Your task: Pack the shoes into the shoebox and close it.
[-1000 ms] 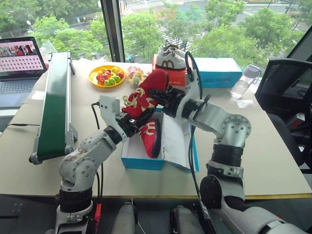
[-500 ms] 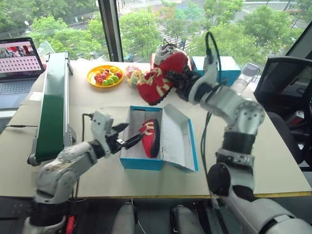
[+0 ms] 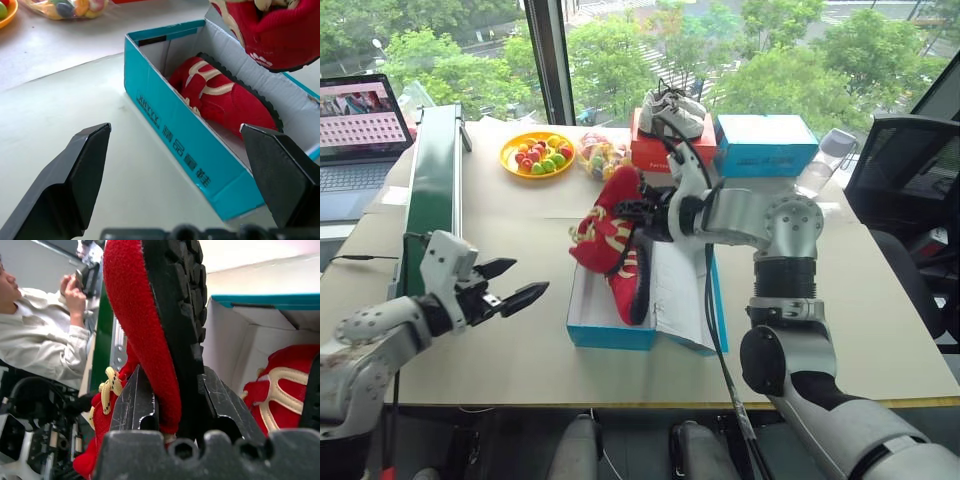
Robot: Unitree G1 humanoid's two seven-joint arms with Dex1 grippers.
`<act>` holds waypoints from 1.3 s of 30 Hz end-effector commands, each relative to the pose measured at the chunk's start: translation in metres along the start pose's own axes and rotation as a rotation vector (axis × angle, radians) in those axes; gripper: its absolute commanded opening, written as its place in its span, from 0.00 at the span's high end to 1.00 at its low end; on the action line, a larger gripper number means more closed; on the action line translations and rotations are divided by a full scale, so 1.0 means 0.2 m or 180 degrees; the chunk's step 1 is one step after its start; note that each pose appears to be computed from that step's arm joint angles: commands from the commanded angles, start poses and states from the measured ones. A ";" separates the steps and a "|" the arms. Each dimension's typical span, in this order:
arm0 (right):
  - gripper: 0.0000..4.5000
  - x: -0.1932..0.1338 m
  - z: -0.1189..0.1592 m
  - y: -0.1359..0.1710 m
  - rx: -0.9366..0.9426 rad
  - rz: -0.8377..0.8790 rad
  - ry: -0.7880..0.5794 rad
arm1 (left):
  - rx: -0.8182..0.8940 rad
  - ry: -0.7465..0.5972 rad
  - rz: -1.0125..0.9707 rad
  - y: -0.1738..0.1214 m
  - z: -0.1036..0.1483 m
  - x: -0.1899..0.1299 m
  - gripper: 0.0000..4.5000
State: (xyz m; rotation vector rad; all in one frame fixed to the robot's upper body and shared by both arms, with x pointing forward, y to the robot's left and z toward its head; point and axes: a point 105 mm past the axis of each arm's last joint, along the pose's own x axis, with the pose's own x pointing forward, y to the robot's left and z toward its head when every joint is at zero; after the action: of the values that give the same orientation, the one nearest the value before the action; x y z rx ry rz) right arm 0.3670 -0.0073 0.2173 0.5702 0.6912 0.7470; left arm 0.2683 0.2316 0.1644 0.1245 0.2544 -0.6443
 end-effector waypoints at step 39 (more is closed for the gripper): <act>0.16 0.45 -0.37 -0.12 -0.0659 -0.0521 0.0828 | 0.0335 0.0309 -0.0622 -0.16 0.02 -0.05 0.00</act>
State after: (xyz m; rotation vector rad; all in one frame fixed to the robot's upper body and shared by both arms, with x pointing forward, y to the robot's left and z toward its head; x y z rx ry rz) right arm 0.3681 0.0591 0.1089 0.2404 0.9072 0.7361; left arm 0.2426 0.2138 0.1624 0.2113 0.3671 -0.8379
